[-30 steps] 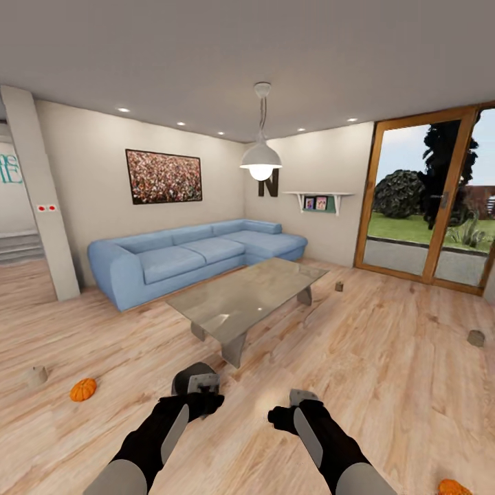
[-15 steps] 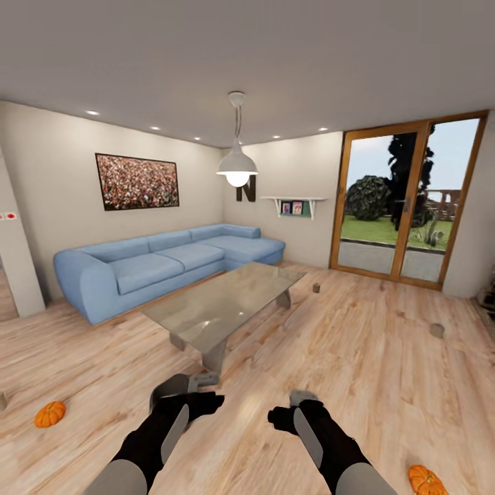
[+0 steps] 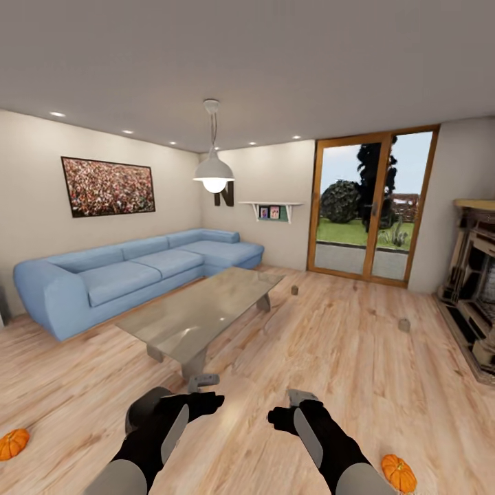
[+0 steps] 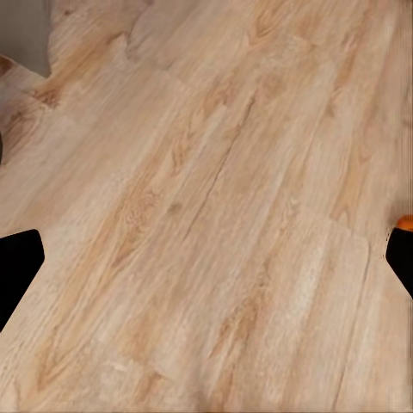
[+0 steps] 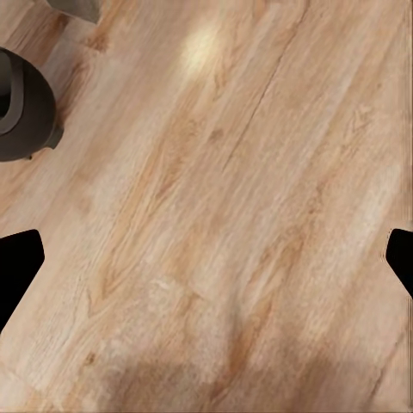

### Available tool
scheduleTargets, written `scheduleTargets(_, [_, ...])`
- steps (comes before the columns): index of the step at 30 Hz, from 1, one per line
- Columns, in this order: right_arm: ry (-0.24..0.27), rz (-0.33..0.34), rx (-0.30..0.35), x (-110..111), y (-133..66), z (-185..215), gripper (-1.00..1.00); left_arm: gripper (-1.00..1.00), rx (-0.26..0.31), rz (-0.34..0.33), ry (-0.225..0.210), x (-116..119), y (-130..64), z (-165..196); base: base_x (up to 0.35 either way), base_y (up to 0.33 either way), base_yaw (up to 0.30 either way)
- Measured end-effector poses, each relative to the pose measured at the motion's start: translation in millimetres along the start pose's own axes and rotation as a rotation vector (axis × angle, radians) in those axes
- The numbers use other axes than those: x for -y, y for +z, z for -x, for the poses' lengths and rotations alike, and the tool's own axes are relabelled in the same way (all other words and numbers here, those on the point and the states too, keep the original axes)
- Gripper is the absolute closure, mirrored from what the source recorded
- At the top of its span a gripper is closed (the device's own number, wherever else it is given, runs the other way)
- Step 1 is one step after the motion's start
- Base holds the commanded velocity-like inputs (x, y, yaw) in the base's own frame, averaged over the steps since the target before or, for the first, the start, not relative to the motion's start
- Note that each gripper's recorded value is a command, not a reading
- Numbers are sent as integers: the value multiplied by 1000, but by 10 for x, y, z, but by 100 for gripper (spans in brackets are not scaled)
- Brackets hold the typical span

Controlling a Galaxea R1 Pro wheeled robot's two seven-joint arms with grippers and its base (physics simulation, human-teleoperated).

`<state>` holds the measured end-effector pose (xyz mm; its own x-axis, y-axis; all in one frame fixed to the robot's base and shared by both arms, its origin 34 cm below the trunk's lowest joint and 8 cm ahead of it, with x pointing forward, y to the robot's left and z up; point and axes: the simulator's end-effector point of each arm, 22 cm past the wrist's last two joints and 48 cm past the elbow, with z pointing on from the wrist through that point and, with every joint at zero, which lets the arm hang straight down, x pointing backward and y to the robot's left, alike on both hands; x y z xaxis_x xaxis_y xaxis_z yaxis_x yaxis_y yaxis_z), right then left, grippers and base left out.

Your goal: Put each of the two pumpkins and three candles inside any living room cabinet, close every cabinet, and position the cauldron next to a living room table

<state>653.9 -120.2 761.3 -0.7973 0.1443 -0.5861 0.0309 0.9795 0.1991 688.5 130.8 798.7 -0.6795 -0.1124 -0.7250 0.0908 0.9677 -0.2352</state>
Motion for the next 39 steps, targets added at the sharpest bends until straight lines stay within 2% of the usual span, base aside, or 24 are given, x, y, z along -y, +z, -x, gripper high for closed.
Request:
scheduleTargets(31, [-2, 6, 29, -125, -486, 362, -100, -100, 34, -5, 8, 156, -422, 467, -1, 0, -223])
scheduleTargets(39, [-3, 6, 36, -153, -603, 444, -100, -100, 41, -6, 10, 193, -524, 572, -143, 0, -224])
